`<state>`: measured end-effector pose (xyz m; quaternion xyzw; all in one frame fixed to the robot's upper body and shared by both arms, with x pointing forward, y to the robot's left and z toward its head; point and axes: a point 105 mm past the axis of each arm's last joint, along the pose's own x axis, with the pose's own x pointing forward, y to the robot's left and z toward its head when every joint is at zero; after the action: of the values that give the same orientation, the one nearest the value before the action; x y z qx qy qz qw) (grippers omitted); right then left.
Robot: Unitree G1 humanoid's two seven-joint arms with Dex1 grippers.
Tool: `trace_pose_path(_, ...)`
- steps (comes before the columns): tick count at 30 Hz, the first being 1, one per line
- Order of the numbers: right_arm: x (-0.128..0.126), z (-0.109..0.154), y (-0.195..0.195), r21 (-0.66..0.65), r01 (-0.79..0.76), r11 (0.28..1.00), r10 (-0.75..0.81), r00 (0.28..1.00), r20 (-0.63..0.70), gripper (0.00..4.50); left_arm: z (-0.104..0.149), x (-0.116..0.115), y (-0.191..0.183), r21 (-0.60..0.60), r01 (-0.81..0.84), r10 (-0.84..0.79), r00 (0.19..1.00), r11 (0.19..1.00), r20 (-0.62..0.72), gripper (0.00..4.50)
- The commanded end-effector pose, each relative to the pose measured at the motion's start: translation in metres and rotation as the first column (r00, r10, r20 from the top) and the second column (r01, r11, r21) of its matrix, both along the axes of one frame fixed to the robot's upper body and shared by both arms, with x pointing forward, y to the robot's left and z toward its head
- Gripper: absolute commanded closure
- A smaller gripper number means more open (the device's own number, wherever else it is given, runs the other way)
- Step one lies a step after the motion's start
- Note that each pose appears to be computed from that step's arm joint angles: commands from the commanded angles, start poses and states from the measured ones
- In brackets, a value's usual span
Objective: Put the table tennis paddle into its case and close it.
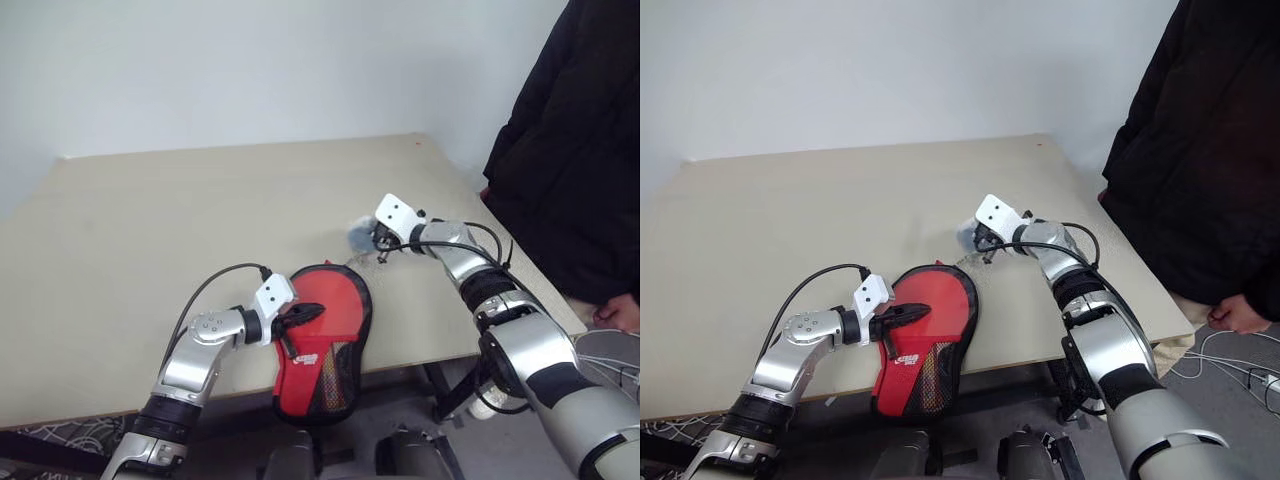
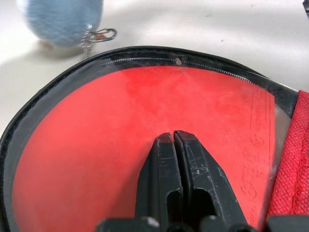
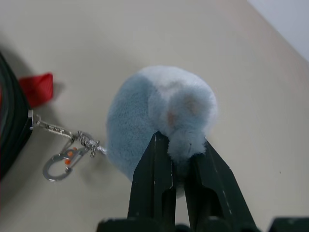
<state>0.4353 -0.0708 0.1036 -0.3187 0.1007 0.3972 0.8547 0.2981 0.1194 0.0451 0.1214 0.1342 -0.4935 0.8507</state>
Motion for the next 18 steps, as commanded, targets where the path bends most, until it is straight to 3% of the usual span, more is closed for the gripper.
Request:
trace_pose_path(1, 0.005, 0.031, -0.016, 0.001, 0.011, 1.000, -0.011, 0.996, 0.091, 4.48, -0.026, -0.011, 0.005, 0.045, 0.003, 0.002, 0.994, 0.999, -0.108, 4.50)
trace_pose_path(18, -0.044, 0.033, -0.046, -0.028, -0.166, 0.986, 0.166, 0.986, 0.016, 4.48, -0.026, -0.009, 0.006, 0.051, 0.006, 0.000, 0.993, 0.999, -0.115, 4.50)
